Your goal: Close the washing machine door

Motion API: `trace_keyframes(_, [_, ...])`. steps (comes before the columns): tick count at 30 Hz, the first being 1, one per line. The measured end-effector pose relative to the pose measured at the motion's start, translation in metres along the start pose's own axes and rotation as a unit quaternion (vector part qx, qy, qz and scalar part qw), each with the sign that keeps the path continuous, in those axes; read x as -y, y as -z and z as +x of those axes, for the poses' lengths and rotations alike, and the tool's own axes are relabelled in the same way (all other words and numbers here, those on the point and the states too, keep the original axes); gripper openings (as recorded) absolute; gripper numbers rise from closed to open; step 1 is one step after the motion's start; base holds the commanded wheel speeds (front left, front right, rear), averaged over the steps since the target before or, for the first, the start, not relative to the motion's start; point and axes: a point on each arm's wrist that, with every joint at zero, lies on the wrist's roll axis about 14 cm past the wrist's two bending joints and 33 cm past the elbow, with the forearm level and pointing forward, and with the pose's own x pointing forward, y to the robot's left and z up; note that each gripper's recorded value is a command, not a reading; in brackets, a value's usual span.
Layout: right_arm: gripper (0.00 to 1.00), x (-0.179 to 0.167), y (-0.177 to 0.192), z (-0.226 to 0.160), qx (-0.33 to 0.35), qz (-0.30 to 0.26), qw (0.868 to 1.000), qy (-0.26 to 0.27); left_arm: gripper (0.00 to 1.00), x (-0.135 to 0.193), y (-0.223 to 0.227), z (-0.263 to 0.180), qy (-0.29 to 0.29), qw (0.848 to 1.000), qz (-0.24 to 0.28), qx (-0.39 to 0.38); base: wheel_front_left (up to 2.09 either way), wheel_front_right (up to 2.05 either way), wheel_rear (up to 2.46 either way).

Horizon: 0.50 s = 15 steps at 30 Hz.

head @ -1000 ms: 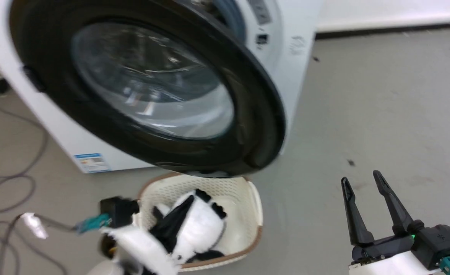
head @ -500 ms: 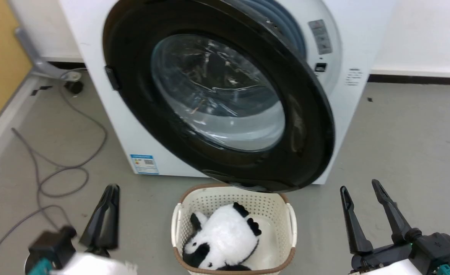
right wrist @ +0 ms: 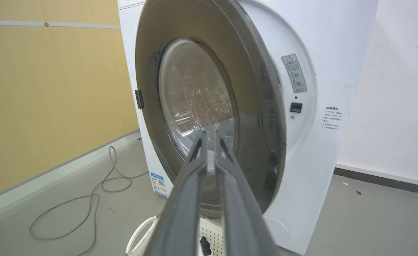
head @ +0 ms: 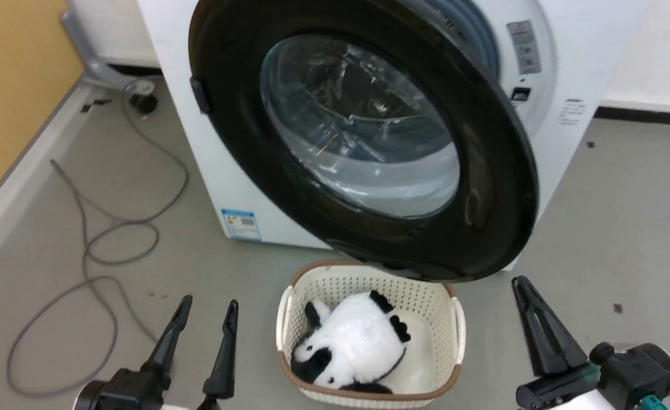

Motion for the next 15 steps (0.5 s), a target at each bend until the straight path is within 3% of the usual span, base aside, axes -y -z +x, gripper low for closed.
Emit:
trace_keyframes(9, [0.0,-0.01,0.027,0.038,-0.028,-0.027,0.996,-0.08,1.0,-0.002,0.018,0.009,-0.008,1.0,-0.003,-0.027,0.0,0.0,0.0])
trace_keyframes(15, [0.0,0.009,0.05,0.074,-0.048,-0.033,0.995,-0.085,1.0,-0.006,0.031,0.017,-0.017,0.999,-0.003,-0.046,0.0,0.0,0.0])
